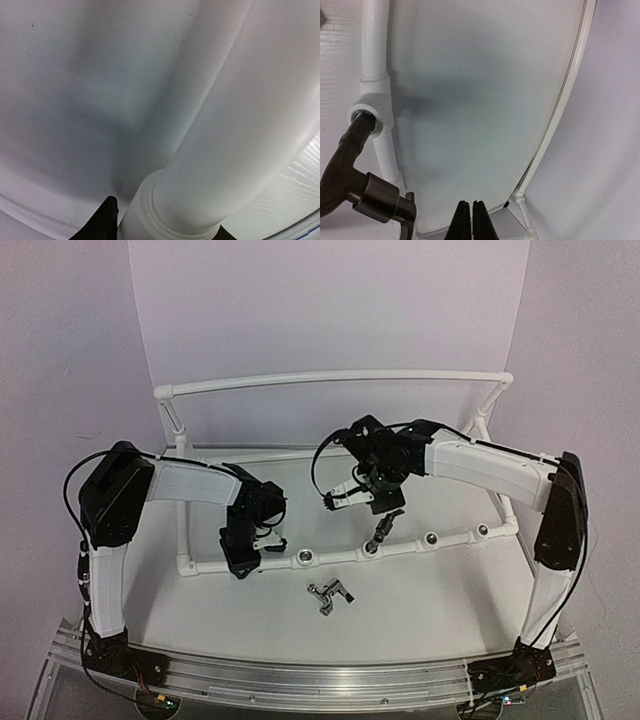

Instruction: Install the water faucets

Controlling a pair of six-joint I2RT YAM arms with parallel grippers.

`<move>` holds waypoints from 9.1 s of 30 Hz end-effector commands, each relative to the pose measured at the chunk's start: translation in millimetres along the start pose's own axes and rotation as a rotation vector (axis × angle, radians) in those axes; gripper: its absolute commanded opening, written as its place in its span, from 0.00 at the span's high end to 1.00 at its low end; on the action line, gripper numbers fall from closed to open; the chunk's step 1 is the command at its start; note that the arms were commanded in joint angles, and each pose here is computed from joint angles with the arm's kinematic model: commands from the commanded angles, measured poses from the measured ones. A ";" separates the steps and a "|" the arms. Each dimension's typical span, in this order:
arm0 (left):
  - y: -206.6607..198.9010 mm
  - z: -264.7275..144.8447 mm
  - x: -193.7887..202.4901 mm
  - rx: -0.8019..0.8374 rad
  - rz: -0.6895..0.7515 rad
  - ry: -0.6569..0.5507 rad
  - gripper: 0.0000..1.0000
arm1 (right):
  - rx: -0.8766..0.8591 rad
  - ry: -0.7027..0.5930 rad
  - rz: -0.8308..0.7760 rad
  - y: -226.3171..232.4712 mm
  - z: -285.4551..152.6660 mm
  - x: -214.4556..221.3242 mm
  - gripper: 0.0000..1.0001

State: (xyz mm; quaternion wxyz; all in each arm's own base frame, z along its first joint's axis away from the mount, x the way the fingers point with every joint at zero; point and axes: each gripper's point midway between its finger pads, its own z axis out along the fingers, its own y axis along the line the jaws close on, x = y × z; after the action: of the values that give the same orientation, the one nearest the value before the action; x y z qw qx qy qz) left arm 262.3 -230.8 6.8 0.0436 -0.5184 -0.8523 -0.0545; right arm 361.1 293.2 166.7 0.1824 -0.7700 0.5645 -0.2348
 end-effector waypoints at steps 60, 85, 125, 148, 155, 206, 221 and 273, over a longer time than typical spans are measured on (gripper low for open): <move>-10.5 11.5 -40.0 0.157 -0.251 -0.127 0.86 | -0.090 -0.138 0.191 86.8 -25.4 49.9 1.00; -10.6 8.9 -39.8 0.157 -0.254 -0.133 0.86 | -0.180 -0.363 0.105 119.1 -62.6 -37.0 1.00; -12.1 4.3 -40.6 0.164 -0.255 -0.147 0.86 | 0.006 -0.341 -0.386 139.8 -24.2 10.8 0.75; -12.9 6.3 -41.1 0.167 -0.251 -0.151 0.86 | -0.052 -0.433 -0.273 143.3 -27.6 -31.3 0.83; -12.3 5.0 -41.0 0.165 -0.252 -0.158 0.86 | -0.031 -0.436 -0.196 116.8 -23.9 -48.3 0.83; -12.3 5.9 -42.0 0.167 -0.250 -0.163 0.86 | 0.223 -0.043 0.003 18.7 14.9 2.5 0.90; -9.6 4.9 -46.0 0.168 -0.248 -0.161 0.86 | 0.000 -0.085 -0.044 71.1 2.0 23.7 0.85; -9.5 6.0 -48.1 0.171 -0.251 -0.159 0.86 | -0.352 -0.265 -0.056 125.4 -14.5 33.9 0.88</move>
State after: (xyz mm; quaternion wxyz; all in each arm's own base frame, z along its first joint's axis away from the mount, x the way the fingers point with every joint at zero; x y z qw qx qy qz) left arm 262.9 -236.3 7.0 0.0385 -0.5160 -0.8545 -0.0451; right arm 279.6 219.3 116.3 0.0984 -0.8392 0.5315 -0.0596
